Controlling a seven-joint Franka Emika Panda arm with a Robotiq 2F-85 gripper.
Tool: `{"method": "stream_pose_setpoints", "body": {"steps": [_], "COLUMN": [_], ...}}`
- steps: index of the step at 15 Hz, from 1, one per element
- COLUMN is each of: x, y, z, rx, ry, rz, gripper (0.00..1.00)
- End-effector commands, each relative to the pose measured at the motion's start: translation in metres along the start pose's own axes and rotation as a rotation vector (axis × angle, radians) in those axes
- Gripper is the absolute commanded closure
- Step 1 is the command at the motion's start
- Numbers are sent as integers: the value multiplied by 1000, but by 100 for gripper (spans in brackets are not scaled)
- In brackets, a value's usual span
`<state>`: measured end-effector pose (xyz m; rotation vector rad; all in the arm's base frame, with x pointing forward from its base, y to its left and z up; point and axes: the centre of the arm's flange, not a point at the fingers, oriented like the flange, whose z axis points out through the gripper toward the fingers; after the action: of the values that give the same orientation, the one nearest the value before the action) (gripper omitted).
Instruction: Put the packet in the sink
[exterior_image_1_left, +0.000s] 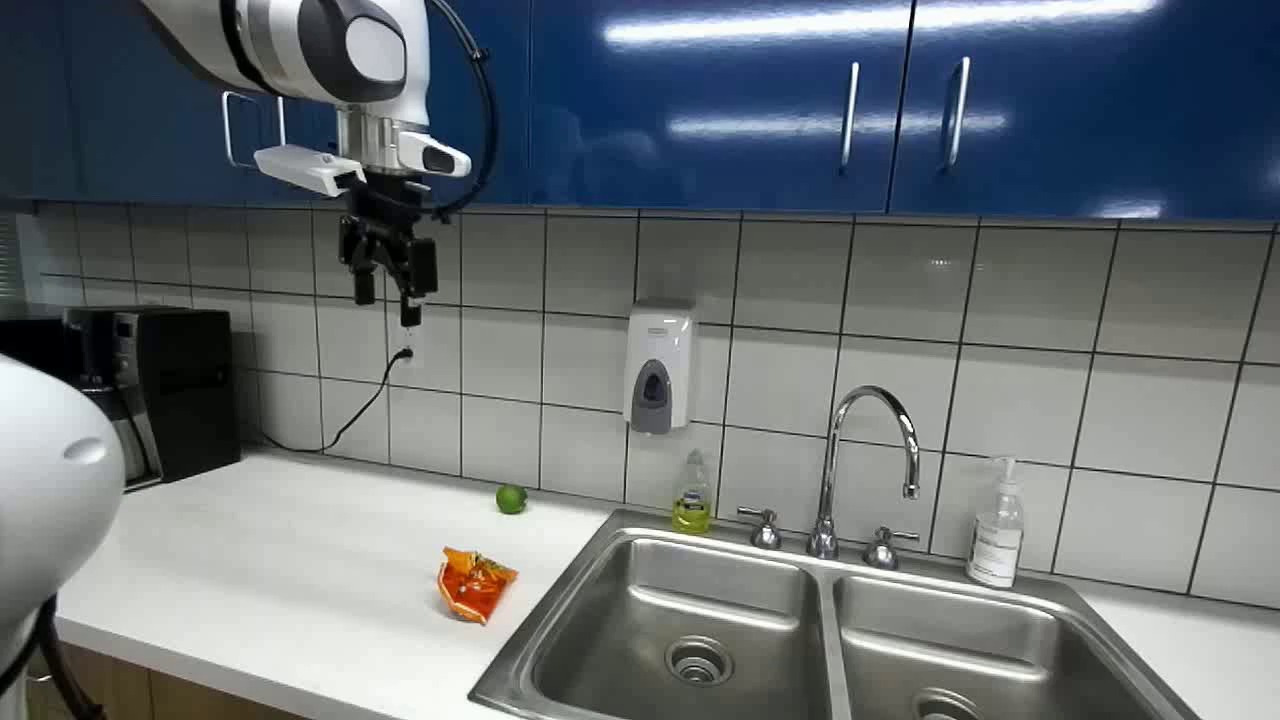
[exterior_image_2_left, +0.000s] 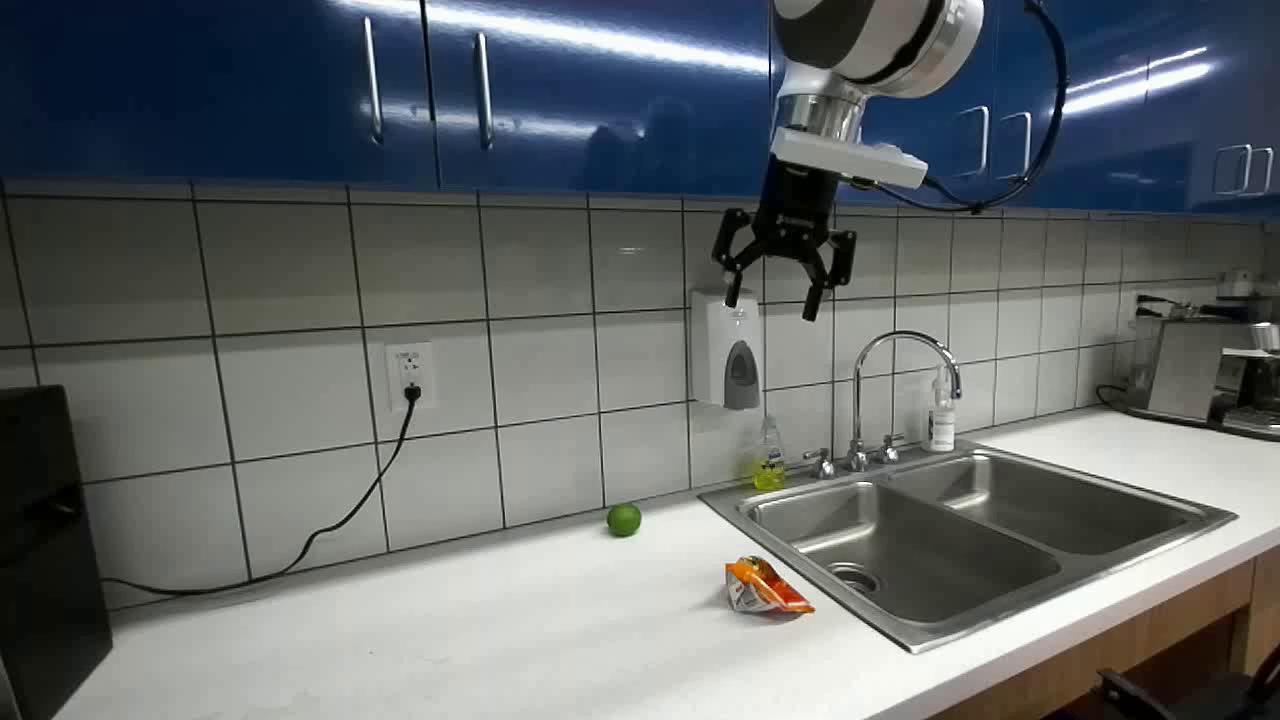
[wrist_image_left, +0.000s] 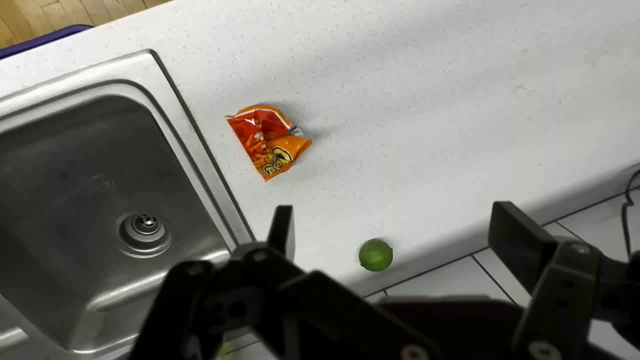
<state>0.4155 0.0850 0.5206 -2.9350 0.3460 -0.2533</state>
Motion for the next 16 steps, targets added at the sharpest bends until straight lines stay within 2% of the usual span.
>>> {"method": "stream_pose_setpoints", "body": {"steps": [1, 4, 6, 10, 16], "x": [0, -5, -7, -4, 2], "y": [0, 2, 6, 18, 57], "z": [0, 3, 6, 18, 62], "rx": [0, 22, 1, -6, -55], "ry": [0, -46, -60, -78, -145], "rz": [0, -63, -72, -48, 6], "gripper": [0, 0, 0, 0, 0]}}
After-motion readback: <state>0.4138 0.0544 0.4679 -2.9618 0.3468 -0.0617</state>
